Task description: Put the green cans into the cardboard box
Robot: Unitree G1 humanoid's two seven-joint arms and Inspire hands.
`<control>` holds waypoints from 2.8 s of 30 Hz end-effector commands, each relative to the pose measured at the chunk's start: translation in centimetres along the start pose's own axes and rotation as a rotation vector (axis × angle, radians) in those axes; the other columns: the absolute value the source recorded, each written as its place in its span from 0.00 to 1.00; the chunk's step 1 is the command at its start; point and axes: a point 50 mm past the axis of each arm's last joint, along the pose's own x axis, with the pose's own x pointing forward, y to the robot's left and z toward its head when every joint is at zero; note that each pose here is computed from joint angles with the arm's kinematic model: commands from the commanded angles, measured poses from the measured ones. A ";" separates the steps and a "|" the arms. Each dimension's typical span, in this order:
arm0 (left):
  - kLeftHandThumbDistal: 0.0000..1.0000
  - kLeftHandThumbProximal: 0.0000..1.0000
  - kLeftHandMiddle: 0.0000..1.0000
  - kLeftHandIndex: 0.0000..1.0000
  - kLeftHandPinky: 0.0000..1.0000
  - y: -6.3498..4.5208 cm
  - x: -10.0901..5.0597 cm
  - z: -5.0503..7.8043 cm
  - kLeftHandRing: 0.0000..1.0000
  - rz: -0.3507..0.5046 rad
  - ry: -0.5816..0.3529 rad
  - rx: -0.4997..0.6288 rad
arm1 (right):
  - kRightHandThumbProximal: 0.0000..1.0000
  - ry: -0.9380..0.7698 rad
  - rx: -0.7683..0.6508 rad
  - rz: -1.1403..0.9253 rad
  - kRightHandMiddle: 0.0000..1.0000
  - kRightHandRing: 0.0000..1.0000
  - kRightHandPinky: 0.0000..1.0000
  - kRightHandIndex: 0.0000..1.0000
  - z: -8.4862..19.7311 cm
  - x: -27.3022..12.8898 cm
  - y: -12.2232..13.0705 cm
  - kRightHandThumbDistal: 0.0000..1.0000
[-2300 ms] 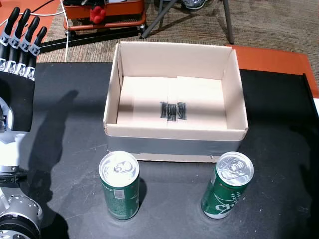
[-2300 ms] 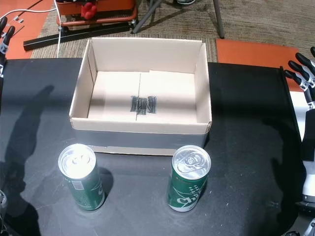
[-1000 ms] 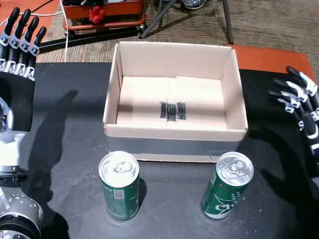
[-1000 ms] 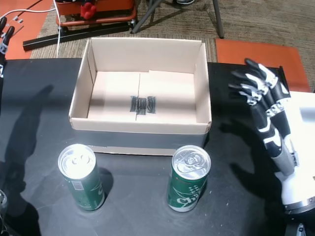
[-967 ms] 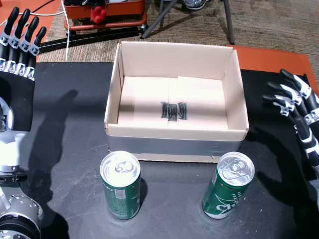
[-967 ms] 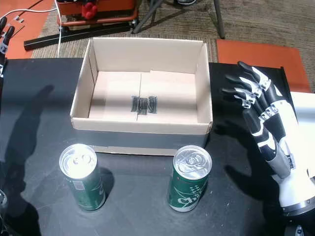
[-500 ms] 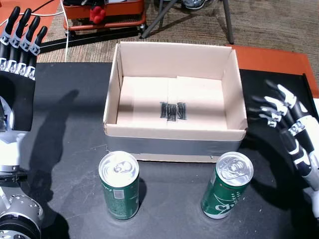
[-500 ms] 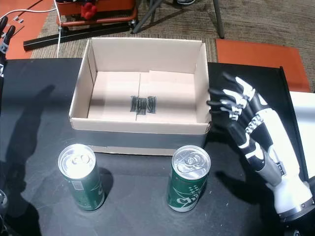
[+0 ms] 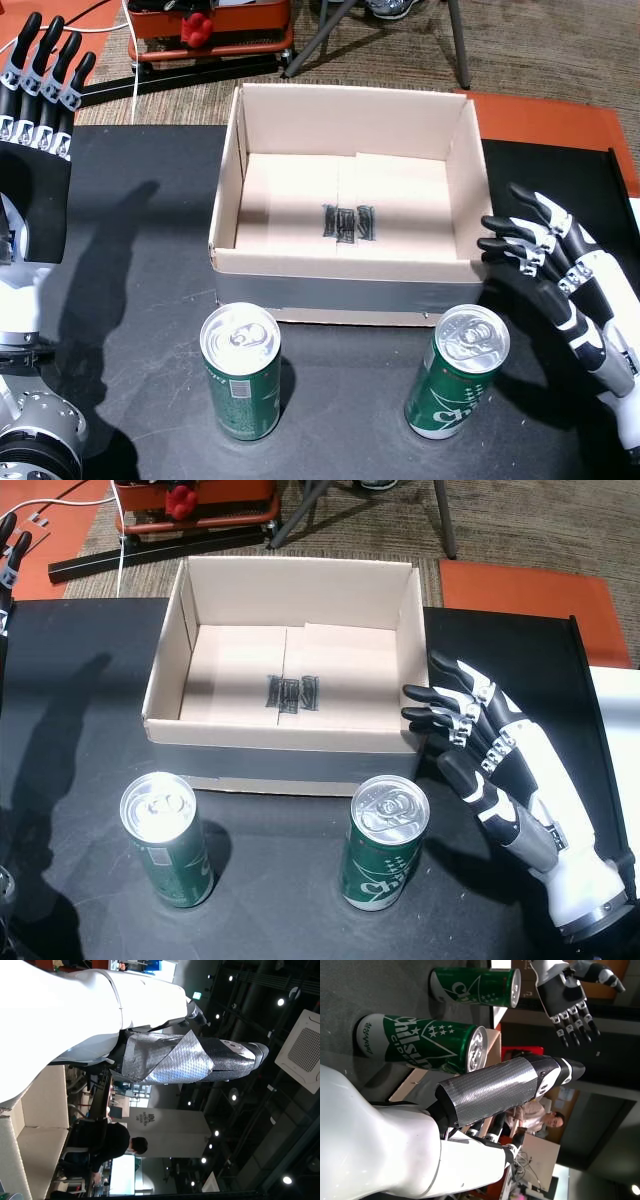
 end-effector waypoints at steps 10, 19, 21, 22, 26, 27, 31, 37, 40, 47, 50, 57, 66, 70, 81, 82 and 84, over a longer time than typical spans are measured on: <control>0.71 1.00 1.00 1.00 1.00 0.2 -0.8 -0.1 1.00 -0.007 0.042 0.025 | 0.72 0.082 0.009 0.099 0.84 0.90 1.00 0.80 -0.7 0.1 0.2 1.00; 0.70 1.00 1.00 1.00 1.00 0.2 -0.7 -0.1 1.00 -0.013 0.042 0.021 | 0.74 0.141 0.012 0.189 0.86 0.91 1.00 0.80 -1.3 0.4 0.8 1.00; 0.70 1.00 1.00 1.00 1.00 0.2 -0.7 -0.1 1.00 -0.013 0.042 0.020 | 0.75 0.145 0.012 0.194 0.86 0.91 1.00 0.80 -1.4 0.5 0.9 1.00; 0.70 1.00 1.00 1.00 1.00 0.2 -0.7 -0.1 1.00 -0.011 0.041 0.017 | 0.76 0.147 0.014 0.195 0.86 0.91 1.00 0.80 -1.4 0.5 0.9 1.00; 0.72 1.00 1.00 1.00 1.00 0.2 -0.7 -0.1 1.00 -0.006 0.045 0.027 | 0.75 0.152 0.027 0.200 0.86 0.91 1.00 0.81 -1.5 0.6 1.1 1.00; 0.72 1.00 1.00 1.00 1.00 0.2 -0.7 -0.1 1.00 -0.006 0.045 0.026 | 0.75 0.153 0.028 0.201 0.86 0.91 1.00 0.81 -1.5 0.6 1.1 1.00; 0.70 1.00 1.00 1.00 1.00 0.2 -0.7 -0.1 1.00 -0.007 0.041 0.018 | 0.75 0.158 0.032 0.209 0.87 0.92 1.00 0.82 -1.6 0.7 1.1 1.00; 0.72 1.00 1.00 1.00 1.00 0.2 -0.6 0.0 1.00 -0.005 0.048 0.034 | 0.75 0.178 0.022 0.222 0.87 0.91 1.00 0.84 -1.7 0.7 1.2 1.00; 0.73 1.00 1.00 1.00 1.00 0.2 -0.6 -0.1 1.00 -0.004 0.049 0.029 | 0.72 0.189 0.019 0.234 0.88 0.92 1.00 0.85 -1.8 0.8 1.3 1.00; 0.75 1.00 1.00 1.00 1.00 0.2 -0.7 -0.2 1.00 0.002 0.051 0.008 | 0.61 0.209 0.033 0.249 0.87 0.92 1.00 0.87 -2.1 1.0 1.8 1.00; 0.75 1.00 1.00 1.00 1.00 0.2 -0.7 -0.2 1.00 0.003 0.049 0.008 | 0.61 0.210 0.038 0.251 0.87 0.92 1.00 0.87 -2.1 1.1 1.8 1.00; 0.73 1.00 1.00 1.00 1.00 0.3 -0.6 -0.1 1.00 0.001 0.049 0.012 | 0.54 0.219 0.062 0.257 0.87 0.91 1.00 0.88 -2.3 1.1 1.9 1.00; 0.75 1.00 1.00 1.00 1.00 0.3 -0.6 -0.2 1.00 0.009 0.056 0.017 | 0.41 0.214 0.073 0.245 0.87 0.93 1.00 0.88 -2.4 1.0 2.1 1.00; 0.74 1.00 1.00 1.00 1.00 0.3 -0.6 -0.2 1.00 0.016 0.055 0.012 | 0.39 0.218 0.084 0.242 0.87 0.93 1.00 0.87 -2.6 0.9 2.2 1.00; 0.74 1.00 1.00 1.00 1.00 0.3 -0.4 -0.2 1.00 0.006 0.049 0.004 | 0.36 0.230 0.101 0.220 0.82 0.88 0.94 0.82 -2.9 1.1 2.5 1.00; 0.74 1.00 1.00 1.00 1.00 0.3 -0.4 -0.2 1.00 0.010 0.048 0.004 | 0.36 0.236 0.104 0.217 0.81 0.87 0.92 0.80 -3.0 1.1 2.5 1.00; 0.75 1.00 1.00 1.00 1.00 0.3 -0.4 -0.2 1.00 0.014 0.049 0.002 | 0.36 0.247 0.108 0.213 0.79 0.85 0.89 0.77 -3.1 1.2 2.5 1.00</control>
